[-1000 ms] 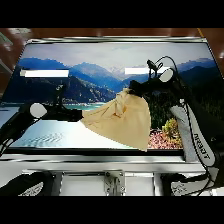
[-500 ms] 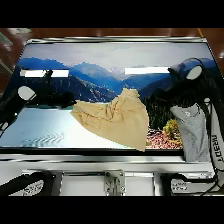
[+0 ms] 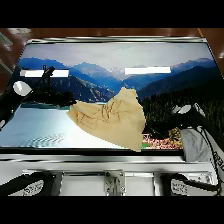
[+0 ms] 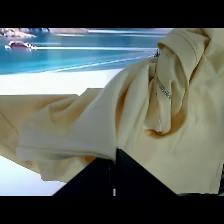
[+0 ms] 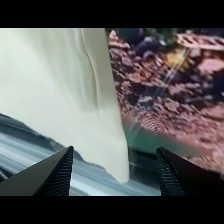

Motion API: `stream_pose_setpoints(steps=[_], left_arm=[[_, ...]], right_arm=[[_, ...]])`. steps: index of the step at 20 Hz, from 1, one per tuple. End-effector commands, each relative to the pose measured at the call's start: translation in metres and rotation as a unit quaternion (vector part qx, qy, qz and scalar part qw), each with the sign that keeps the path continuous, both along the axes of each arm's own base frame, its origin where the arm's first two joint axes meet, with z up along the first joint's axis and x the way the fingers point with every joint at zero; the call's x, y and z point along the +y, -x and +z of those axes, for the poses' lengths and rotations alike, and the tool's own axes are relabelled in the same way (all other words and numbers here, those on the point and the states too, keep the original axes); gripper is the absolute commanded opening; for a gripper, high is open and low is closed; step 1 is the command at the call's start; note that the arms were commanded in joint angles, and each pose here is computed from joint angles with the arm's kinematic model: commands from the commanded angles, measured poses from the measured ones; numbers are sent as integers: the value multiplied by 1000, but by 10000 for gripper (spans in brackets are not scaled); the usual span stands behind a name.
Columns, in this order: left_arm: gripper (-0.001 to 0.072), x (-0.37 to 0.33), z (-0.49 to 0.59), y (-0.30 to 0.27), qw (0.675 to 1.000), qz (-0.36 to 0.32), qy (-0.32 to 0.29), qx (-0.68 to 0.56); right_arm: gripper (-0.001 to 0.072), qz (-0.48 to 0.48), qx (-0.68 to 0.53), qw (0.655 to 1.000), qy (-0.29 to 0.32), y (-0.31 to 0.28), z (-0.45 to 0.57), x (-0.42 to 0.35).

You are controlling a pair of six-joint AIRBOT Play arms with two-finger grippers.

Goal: Fold the shirts.

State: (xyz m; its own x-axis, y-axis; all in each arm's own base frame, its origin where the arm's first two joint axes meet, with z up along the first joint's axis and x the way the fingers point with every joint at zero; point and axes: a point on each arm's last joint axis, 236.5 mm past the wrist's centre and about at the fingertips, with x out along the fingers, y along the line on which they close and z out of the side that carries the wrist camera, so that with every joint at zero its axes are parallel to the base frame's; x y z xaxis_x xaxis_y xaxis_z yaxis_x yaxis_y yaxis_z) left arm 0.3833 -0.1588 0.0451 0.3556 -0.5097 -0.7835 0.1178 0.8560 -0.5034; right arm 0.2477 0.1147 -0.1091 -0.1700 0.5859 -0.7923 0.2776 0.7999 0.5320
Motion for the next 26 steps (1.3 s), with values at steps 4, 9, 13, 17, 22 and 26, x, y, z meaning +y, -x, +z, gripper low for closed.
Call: stream_pose_setpoints(steps=[4, 9, 13, 17, 22, 26], left_arm=[[38, -2, 0, 1, 1000, -15, -5, -6], [38, 9, -2, 3, 1000, -15, -10, 0], [38, 33, -26, 40, 993, -70, -58, 72], [38, 11, -67, 118, 966, -132, -24, 223], [38, -80, -106, 189, 947, -148, 73, 276], [38, -137, -102, 175, 961, -107, 126, 220]], right_arm=[[589, -45, -41, 998, 14, -23, -31, 25], [61, -43, -107, 993, 17, -67, -11, 23], [61, -32, -266, 961, 62, -172, 64, 2], [60, -92, -429, 889, 126, -271, 178, -33], [61, -109, -423, 886, 156, -285, 187, -60], [62, -87, -346, 921, 156, -264, 145, -66]])
